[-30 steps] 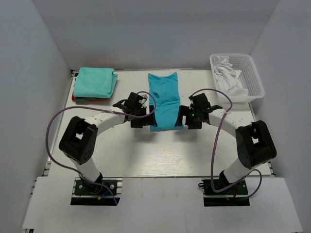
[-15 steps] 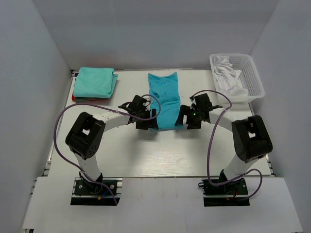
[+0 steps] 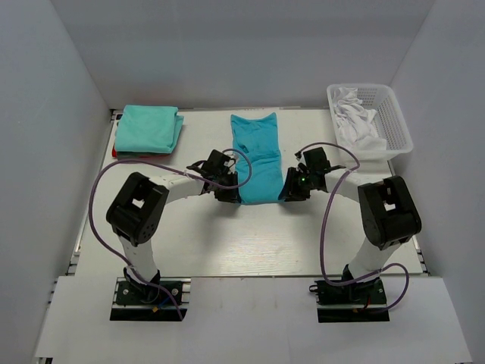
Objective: Fold and stack the t-shirts
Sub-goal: Grab one side of the 2/3 rectangular tshirt with both arms, then fold the long partially folded tshirt into a neat square
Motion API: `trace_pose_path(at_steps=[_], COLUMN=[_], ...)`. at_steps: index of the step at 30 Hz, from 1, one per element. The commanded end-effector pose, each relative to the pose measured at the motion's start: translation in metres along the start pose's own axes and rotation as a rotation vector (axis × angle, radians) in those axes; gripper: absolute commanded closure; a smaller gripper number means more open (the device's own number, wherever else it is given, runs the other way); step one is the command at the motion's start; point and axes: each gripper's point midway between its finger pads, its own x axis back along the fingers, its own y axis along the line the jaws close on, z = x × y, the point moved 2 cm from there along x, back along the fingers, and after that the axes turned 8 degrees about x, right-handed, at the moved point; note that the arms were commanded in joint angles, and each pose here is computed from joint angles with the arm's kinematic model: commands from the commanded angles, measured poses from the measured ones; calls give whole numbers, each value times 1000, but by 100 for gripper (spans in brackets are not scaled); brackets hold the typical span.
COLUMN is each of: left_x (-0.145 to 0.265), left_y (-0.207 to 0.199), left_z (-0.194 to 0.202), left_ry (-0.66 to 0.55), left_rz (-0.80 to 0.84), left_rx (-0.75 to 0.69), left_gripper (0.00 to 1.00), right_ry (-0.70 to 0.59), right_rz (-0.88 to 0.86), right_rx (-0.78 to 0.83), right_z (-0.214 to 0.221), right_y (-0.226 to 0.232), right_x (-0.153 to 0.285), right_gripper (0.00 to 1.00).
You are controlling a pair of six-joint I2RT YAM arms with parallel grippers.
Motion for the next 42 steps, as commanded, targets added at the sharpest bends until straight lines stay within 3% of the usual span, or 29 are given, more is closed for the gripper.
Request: trace_pose_path(at_steps=[1,3,5,13,17,21,22,27,32,36,42], left_x=[-5,-5,-5,19,53,100,111,166,174,183,175], left_y=[5,5,3,-1,-18,-37,-42,-74,-85,-100,-88], left_z=[12,12,10,15,37,60,60,60,53,32,-9], left_ry=[40,40,33,29,113,174,173,178,207,137,10], left_rz=[-5,-6,-1,2,50,104,118,230,239,274,130], left_rx=[-11,-2,-4,4,10,39,37,25,23,-18,4], left_gripper=[75,88,100,100,100,100,100,100,100,100,100], right_ry=[3,-4,-11,-29,15,-24,31,-8,-94,-106,-161], right_rz=[-5,-1,-4,-54,-73,-71,-48,-95,-161,-143,-162], right_rx=[-8,-11,-14,37,13,13,-19,3,48,65,61], right_z=[1,-1,-1,7,40,54,69,71,36,12,-38], right_y=[-3,-5,-4,10,20,33,31,57,87,90,96], right_x=[-6,-7,-7,14,44,85,93,143,175,174,167], right_gripper=[76,95,100,100,100,100,100,100,100,100,100])
